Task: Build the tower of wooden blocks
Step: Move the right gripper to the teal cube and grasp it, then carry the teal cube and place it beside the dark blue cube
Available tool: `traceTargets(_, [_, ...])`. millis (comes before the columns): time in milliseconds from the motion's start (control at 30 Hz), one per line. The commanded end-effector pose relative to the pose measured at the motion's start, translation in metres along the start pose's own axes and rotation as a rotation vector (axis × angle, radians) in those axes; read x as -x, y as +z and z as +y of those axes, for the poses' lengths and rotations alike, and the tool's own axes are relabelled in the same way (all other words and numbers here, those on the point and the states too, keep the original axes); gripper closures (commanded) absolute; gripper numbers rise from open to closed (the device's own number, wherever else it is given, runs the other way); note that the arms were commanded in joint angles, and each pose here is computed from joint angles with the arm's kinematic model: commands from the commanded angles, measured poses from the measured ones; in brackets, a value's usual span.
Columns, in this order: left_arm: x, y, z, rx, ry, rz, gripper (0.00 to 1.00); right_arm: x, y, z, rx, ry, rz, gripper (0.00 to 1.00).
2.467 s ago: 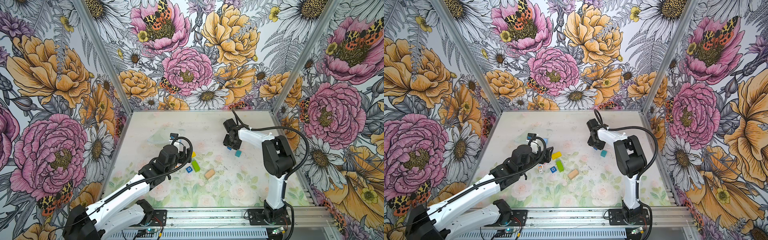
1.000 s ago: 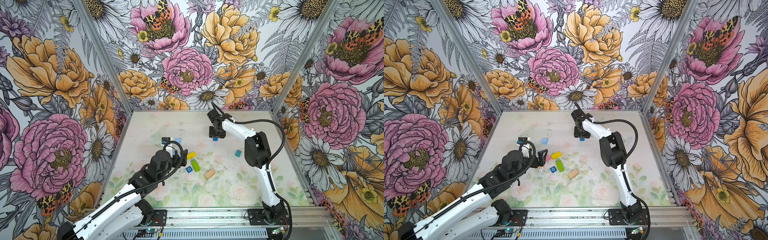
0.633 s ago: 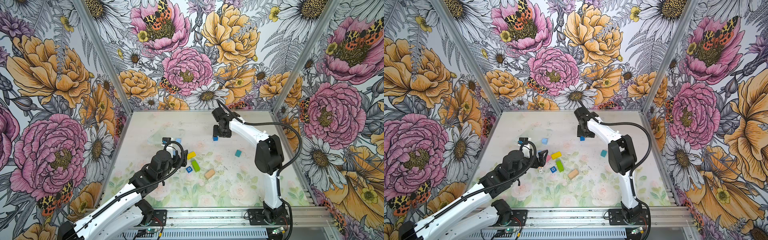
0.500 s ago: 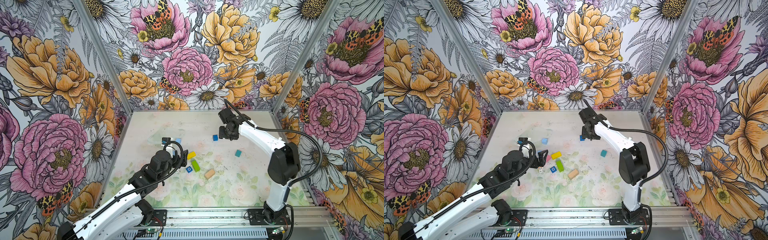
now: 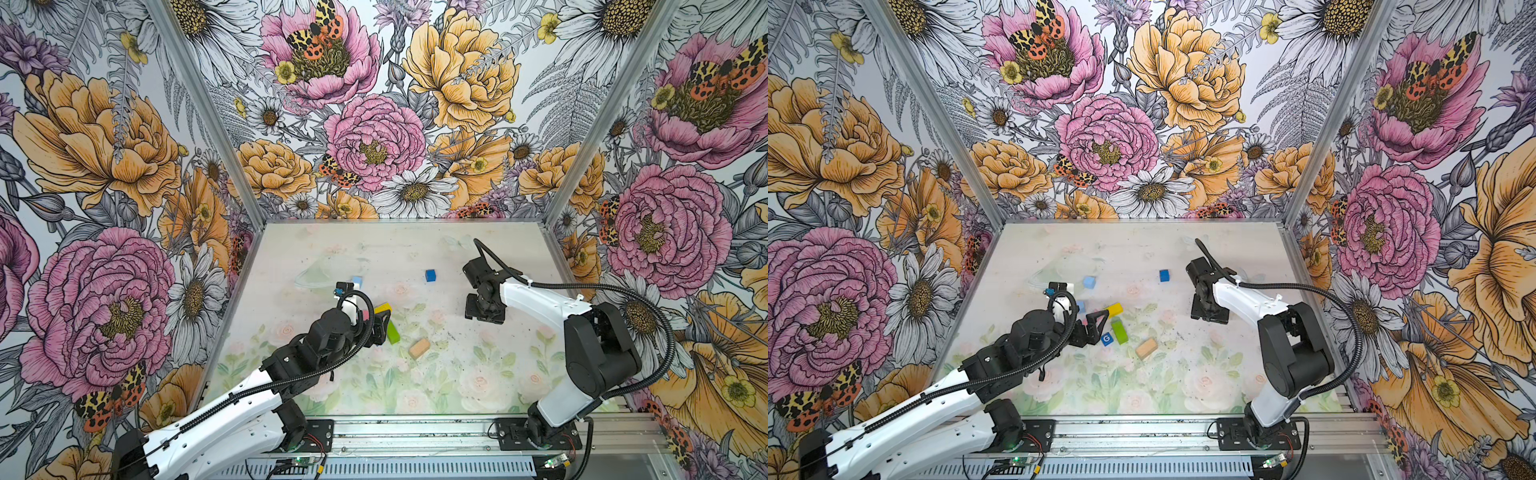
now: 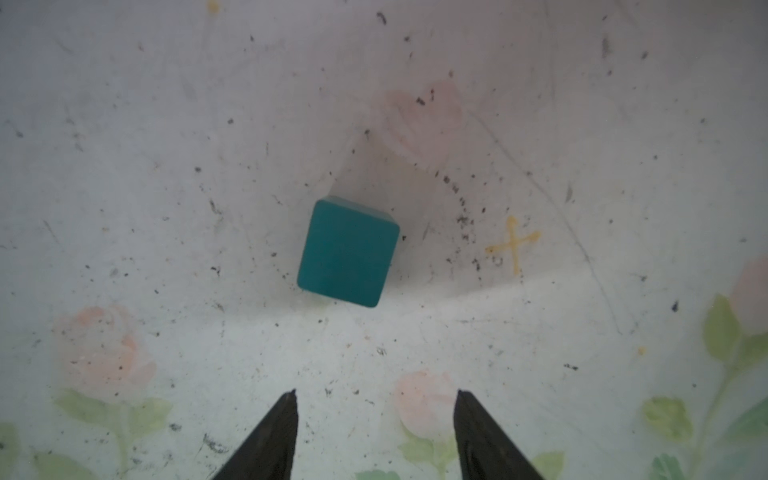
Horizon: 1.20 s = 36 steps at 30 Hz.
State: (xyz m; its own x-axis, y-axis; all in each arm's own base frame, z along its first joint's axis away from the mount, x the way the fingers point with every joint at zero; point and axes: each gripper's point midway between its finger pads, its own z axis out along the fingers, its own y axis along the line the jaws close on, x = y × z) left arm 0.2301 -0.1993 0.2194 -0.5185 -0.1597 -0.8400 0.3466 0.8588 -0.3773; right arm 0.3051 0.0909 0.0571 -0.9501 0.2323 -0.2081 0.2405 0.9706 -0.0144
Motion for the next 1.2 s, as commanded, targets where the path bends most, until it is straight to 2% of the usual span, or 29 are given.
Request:
traceTargets(0, [0.011, -0.002, -0.003, 0.012, -0.026, -0.042, 0.01, 0.019, -0.005, 0.012, 0.089, 0.046, -0.065, 0.38])
traceTargets(300, [0.011, 0.005, -0.003, 0.034, -0.006, -0.030, 0.01, 0.032, 0.016, 0.013, 0.089, 0.067, -0.032, 0.39])
traceTargets(733, [0.006, 0.019, -0.001, 0.069, 0.042, -0.004, 0.01, 0.048, 0.032, 0.020, 0.079, 0.045, -0.011, 0.55])
traceTargets(900, [0.008, 0.023, 0.002, 0.093, 0.049, -0.004, 0.01, 0.054, 0.036, 0.024, 0.081, 0.021, -0.004, 0.71])
traceTargets(1167, [0.011, 0.031, 0.006, 0.104, 0.050, 0.001, 0.01, 0.082, 0.030, 0.040, 0.107, -0.055, -0.034, 0.72])
